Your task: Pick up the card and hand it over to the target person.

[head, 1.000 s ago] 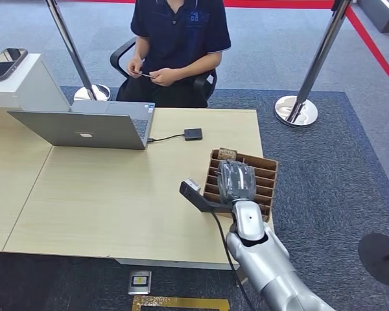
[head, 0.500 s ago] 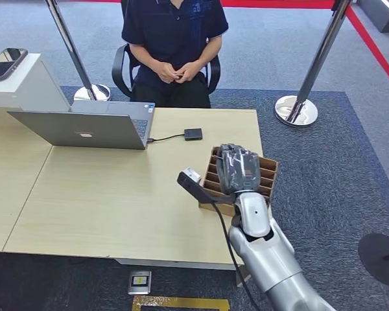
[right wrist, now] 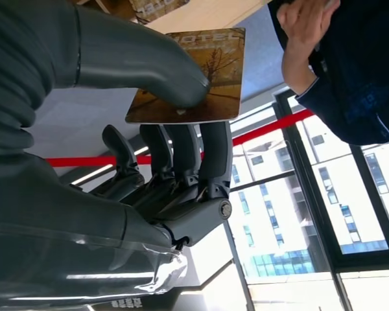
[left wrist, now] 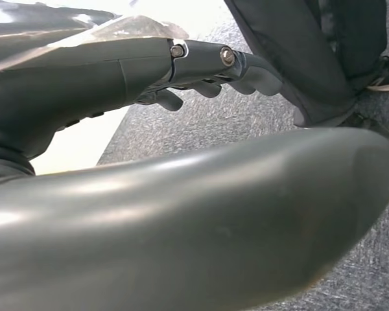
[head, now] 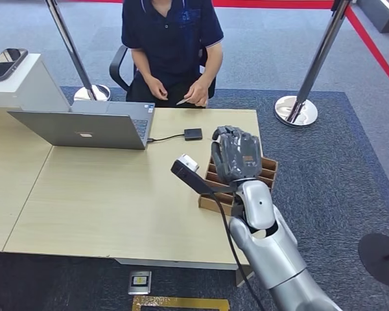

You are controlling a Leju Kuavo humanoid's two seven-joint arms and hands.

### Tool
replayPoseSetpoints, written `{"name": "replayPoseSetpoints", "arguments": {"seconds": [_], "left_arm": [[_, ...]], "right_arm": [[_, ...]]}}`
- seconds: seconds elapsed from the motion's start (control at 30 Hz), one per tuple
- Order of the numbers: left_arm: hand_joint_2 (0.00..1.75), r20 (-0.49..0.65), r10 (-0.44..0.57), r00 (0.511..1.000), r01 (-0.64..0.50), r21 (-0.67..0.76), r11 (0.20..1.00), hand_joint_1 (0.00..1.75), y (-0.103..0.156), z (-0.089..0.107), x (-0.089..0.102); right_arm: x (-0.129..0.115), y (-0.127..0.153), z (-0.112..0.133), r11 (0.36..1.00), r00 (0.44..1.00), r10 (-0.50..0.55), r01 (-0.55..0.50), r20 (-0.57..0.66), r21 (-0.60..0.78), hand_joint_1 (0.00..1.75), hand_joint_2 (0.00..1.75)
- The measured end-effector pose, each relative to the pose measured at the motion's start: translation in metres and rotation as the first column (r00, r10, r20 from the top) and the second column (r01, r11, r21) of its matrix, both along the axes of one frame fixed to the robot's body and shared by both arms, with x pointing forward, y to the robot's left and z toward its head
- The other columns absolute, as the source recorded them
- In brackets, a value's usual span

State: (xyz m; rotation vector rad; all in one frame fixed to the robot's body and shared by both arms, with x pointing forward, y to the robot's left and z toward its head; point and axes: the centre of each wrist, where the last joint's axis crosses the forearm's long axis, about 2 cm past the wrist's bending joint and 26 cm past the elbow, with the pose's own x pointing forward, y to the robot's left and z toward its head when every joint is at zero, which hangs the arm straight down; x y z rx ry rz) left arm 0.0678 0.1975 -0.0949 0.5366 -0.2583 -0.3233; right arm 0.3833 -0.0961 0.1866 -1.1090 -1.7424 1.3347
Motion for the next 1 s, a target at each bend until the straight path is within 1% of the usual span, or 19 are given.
{"name": "replayPoseSetpoints", "arguments": {"seconds": [0.17,0.3,0.43,0.67,0.87,0.93,0.97,1.0], "left_arm": [[0.0,-0.003,-0.017,1.0,0.017,0.0,1.0,0.0,-0.002,0.0,0.0],[0.0,0.001,-0.052,0.999,0.052,-0.004,0.999,0.0,-0.002,0.0,0.001],[0.0,0.002,-0.058,0.998,0.058,-0.005,0.998,0.0,-0.001,0.0,0.001],[0.0,0.001,-0.047,0.999,0.047,-0.005,0.999,0.0,-0.001,0.0,0.001],[0.0,0.003,-0.069,0.998,0.069,-0.005,0.998,0.0,0.0,0.0,0.001],[0.0,0.002,-0.073,0.997,0.073,-0.004,0.997,0.0,0.001,0.0,0.001],[0.0,0.002,-0.073,0.997,0.073,-0.004,0.997,0.0,0.001,0.0,0.002],[0.0,0.002,-0.073,0.997,0.073,-0.004,0.997,0.0,0.001,0.0,0.002]], "right_arm": [[0.017,0.01,0.01,0.998,0.998,-0.049,0.048,-0.029,-0.037,1.37,1.75],[0.026,0.008,0.01,0.992,0.993,-0.101,0.097,-0.054,-0.079,1.35,1.75],[0.027,0.011,0.009,0.99,0.99,-0.112,0.104,-0.082,-0.093,1.34,1.75],[0.022,0.023,0.005,0.989,0.989,-0.1,0.087,-0.106,-0.12,1.34,1.75],[0.023,0.017,-0.002,0.985,0.984,-0.132,0.117,-0.118,-0.127,1.32,1.75],[0.023,0.016,-0.003,0.984,0.983,-0.138,0.122,-0.122,-0.134,1.25,1.75],[0.023,0.015,-0.003,0.983,0.983,-0.139,0.122,-0.123,-0.136,1.01,1.75],[0.023,0.015,-0.004,0.983,0.983,-0.14,0.123,-0.121,-0.14,0.69,1.75]]}}
